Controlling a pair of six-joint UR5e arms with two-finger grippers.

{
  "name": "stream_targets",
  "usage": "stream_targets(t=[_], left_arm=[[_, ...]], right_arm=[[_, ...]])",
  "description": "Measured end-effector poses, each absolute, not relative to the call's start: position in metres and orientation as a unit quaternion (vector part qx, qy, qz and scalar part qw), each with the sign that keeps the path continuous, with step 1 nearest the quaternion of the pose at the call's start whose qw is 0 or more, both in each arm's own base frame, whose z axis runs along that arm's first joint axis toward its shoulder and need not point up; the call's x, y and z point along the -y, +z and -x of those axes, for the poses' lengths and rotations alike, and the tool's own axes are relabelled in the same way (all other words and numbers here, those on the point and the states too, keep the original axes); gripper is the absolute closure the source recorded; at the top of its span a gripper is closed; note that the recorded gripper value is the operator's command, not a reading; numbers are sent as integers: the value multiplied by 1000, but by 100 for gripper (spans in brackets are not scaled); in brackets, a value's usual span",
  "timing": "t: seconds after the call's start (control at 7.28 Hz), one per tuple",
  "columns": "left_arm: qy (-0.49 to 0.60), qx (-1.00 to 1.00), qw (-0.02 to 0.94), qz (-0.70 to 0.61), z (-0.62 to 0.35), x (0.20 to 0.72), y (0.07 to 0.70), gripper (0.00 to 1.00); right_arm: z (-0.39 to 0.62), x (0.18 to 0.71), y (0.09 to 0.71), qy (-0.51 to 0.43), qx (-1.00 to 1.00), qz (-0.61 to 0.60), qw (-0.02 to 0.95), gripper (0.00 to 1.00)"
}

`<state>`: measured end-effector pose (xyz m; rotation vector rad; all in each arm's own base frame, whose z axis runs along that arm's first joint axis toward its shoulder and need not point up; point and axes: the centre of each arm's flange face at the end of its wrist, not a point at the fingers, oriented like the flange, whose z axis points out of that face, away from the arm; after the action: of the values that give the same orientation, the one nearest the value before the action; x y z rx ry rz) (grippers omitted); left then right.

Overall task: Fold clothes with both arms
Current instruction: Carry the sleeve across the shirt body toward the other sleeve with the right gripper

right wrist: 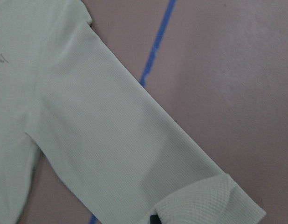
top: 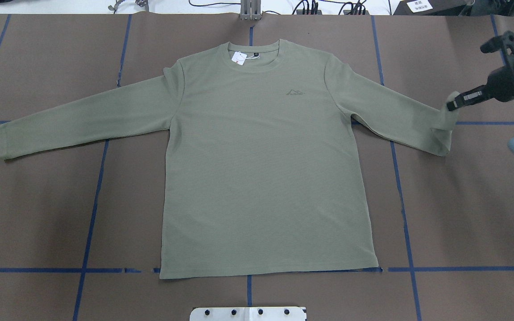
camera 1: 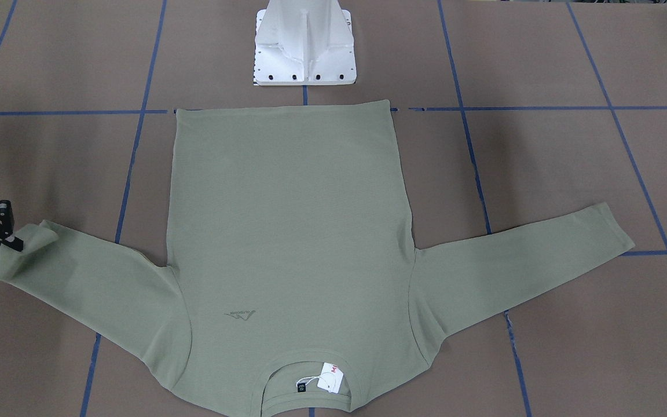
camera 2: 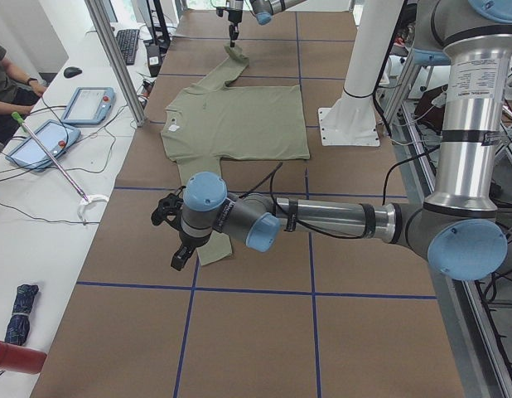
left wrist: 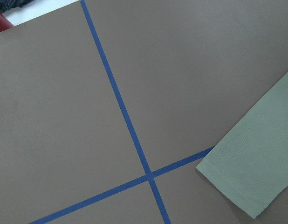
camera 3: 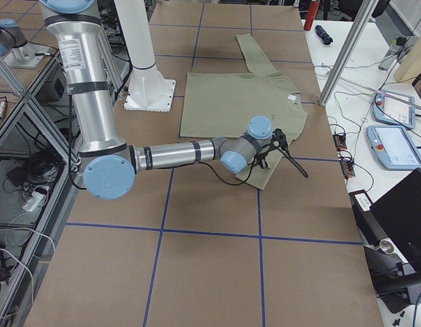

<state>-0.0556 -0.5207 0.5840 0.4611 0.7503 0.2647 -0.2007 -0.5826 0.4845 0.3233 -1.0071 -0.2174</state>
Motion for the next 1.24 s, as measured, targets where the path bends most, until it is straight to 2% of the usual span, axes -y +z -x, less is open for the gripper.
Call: stream_targets(t=[0.27, 0.55, 0.82, 1.24], left_arm=[[127, -362, 896, -224, 58, 511, 585, 0], [127, -362, 896, -224, 58, 505, 587, 0], [126, -362, 897, -222, 58, 503, 589, 0], [125, -361, 897, -221, 59, 502, 589, 0]], right_arm=[[259, 624, 384, -112, 480, -142, 859, 100], [318, 637, 290, -132, 482, -144, 854, 100], [376, 641, 199, -137, 492, -153, 846, 100], [498, 620, 82, -166, 481, -193, 839, 100]])
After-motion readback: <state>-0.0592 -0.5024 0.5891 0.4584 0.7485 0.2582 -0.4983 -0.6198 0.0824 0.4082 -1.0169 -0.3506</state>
